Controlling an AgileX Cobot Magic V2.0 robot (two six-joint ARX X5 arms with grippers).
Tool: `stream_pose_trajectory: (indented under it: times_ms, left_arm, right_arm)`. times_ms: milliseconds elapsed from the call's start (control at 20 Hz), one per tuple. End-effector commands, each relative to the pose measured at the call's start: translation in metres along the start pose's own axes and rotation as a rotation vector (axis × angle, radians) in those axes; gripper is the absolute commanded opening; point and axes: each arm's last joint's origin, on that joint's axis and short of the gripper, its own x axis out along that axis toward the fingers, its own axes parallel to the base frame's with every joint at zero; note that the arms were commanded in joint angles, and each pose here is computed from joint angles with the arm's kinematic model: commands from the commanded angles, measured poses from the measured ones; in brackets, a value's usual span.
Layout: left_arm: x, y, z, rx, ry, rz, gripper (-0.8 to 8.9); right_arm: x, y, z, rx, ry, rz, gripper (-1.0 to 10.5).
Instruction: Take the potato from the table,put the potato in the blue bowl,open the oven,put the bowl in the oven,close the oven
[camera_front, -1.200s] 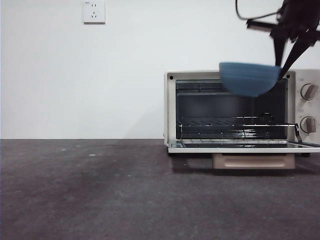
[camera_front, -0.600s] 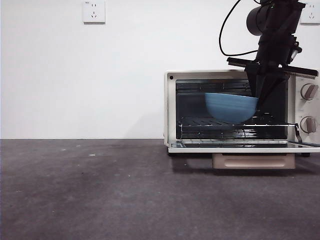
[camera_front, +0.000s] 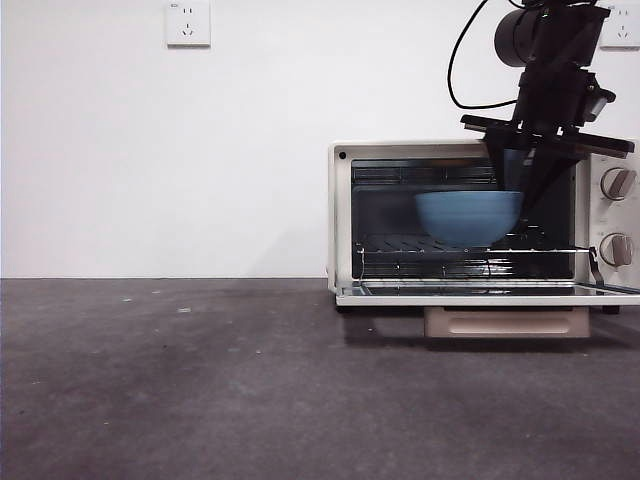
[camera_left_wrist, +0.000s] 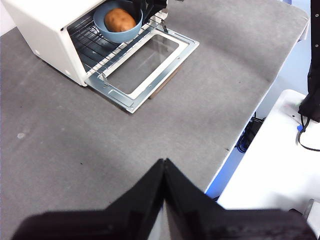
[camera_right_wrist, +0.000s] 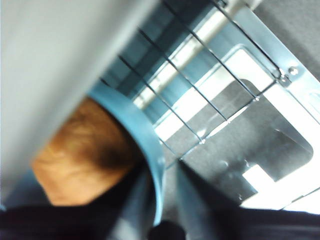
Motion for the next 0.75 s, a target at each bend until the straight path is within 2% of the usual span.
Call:
stream_pose_trajectory:
  times_ms: [50,500,750]
  left_arm:
    - [0.0,0.0,-0.001,0.014,0.0,0.001,-0.07]
    - [0.0,0.0,-0.001,0.013,0.0,0.0,-0.07]
    - [0.0,0.0,-0.001,0.013,-0.001,0.0,-0.07]
  right_arm:
    - [0.004,0.003,0.002,0.007,-0.007,0.014,2.2]
    - [-0.035,0.014,0.005,-0.07,-0.05,0.052,2.2]
    - [-0.067,0.016,0.004,-0.137,-0.071,0.031,2.2]
